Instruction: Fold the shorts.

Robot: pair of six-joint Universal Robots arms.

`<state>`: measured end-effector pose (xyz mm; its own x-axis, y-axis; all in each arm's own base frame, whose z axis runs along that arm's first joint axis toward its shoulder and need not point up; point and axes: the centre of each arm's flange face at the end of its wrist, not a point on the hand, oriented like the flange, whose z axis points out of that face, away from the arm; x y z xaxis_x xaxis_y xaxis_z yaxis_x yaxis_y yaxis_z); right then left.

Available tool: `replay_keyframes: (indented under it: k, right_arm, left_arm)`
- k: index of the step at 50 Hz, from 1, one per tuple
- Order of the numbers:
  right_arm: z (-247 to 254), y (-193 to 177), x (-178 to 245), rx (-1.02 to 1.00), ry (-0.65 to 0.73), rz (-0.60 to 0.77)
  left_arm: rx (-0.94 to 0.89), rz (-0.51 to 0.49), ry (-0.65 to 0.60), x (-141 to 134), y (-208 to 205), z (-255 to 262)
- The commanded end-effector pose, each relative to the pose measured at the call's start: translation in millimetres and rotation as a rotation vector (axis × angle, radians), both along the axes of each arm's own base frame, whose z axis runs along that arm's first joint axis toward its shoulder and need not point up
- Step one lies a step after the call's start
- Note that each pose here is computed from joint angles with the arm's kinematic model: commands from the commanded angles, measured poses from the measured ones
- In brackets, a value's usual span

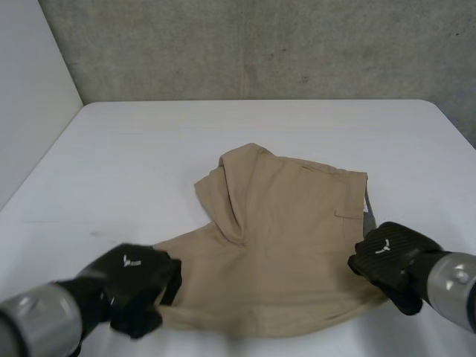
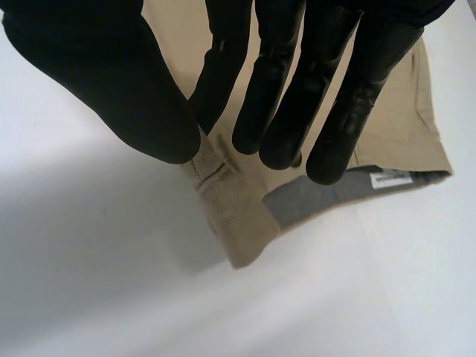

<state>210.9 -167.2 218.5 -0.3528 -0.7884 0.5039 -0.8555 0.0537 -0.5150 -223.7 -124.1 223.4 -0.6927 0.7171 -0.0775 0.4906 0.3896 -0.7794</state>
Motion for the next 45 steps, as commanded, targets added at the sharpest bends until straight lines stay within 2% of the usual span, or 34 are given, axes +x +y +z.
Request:
replay_keyframes:
  k: [1,5,8,9,12,13,14,16,18,21,23,28,35,40,45]
  right_arm:
    - [-36,-37,13,0.001,-0.010,-0.041]
    - [-20,-75,19,-0.171,-0.005,-0.124]
    - [10,-101,37,-0.347,-0.087,-0.151]
    - [33,-111,47,-0.437,-0.155,-0.155]
    - [71,-125,59,-0.575,-0.283,-0.161]
    - [98,-132,66,-0.675,-0.382,-0.164]
    - [112,-136,68,-0.728,-0.430,-0.167]
    - [139,-141,72,-0.837,-0.532,-0.165]
    - [174,-144,74,-0.982,-0.673,-0.157]
    - [206,-143,73,-1.135,-0.794,-0.152]
    - [211,-143,72,-1.170,-0.824,-0.149]
    - [198,-137,81,-1.106,-0.809,-0.140]
    - [129,-124,101,-0.835,-0.766,-0.133]
    - [95,-121,97,-0.635,-0.772,-0.200]
    - [73,-113,94,-0.385,-0.842,-0.285]
  left_arm:
    - [-0.059,0.062,0.003,-18,-71,-36]
    - [-0.145,0.125,-0.014,-30,-117,-34]
    - [-0.284,0.191,0.010,-40,-154,-10]
    - [-0.325,0.206,0.022,-42,-163,-1]
    - [-0.543,0.251,0.118,-57,-188,50]
    - [-0.610,0.268,0.153,-59,-194,66]
    - [-0.748,0.300,0.234,-62,-203,99]
    - [-0.892,0.340,0.325,-61,-209,134]
    - [-1.092,0.395,0.452,-57,-205,183]
    - [-1.248,0.447,0.574,-50,-192,225]
    - [-1.320,0.464,0.639,-48,-182,242]
    - [-1.219,0.428,0.581,-58,-178,207]
    - [-1.040,0.384,0.448,-65,-171,135]
    - [-1.004,0.372,0.426,-66,-164,123]
    - [-1.019,0.349,0.458,-70,-148,136]
